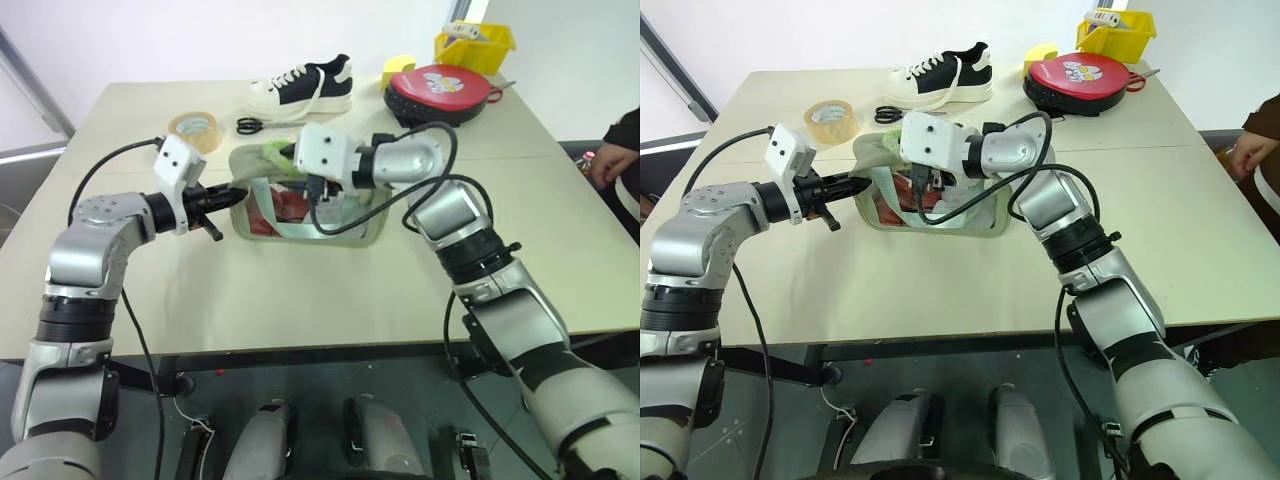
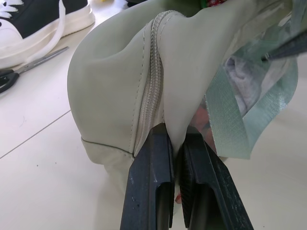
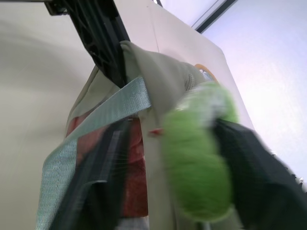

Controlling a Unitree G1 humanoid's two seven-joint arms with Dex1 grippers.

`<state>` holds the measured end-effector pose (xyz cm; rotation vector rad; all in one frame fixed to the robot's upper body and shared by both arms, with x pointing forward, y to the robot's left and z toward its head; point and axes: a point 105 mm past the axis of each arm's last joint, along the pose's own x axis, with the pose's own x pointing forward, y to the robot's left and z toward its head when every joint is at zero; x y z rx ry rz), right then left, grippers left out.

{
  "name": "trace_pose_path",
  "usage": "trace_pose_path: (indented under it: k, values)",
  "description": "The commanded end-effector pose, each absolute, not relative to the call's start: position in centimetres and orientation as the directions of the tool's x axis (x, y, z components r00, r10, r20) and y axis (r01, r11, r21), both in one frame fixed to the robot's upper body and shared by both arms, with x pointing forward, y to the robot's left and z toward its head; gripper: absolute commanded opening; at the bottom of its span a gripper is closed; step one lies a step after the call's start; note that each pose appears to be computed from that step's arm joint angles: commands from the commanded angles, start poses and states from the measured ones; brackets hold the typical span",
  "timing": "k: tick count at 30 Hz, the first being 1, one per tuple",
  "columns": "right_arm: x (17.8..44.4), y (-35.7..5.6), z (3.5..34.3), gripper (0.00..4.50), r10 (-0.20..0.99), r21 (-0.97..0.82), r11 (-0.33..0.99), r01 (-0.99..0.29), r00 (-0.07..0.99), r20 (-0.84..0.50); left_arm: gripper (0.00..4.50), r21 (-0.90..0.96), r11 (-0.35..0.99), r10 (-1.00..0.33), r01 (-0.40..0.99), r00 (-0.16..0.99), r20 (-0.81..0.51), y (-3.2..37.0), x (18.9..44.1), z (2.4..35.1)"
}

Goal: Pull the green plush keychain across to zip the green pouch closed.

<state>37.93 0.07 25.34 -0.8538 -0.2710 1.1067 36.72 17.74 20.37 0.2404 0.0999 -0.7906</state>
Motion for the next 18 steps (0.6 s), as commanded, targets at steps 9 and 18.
trace_pose_path:
  k: [9,18]
  values:
    - [37.2,-4.5,30.8,0.02,0.842,-0.415,0.479,-0.774,0.539,-0.034,0.00,0.191,0.665,-0.704,0.722,0.692,-0.163,17.1,36.7,20.7]
    - [40.7,-15.4,29.9,0.02,0.485,-0.546,0.736,-0.399,0.874,0.015,0.00,0.196,0.663,-0.701,0.723,0.691,-0.176,17.3,36.8,20.6]
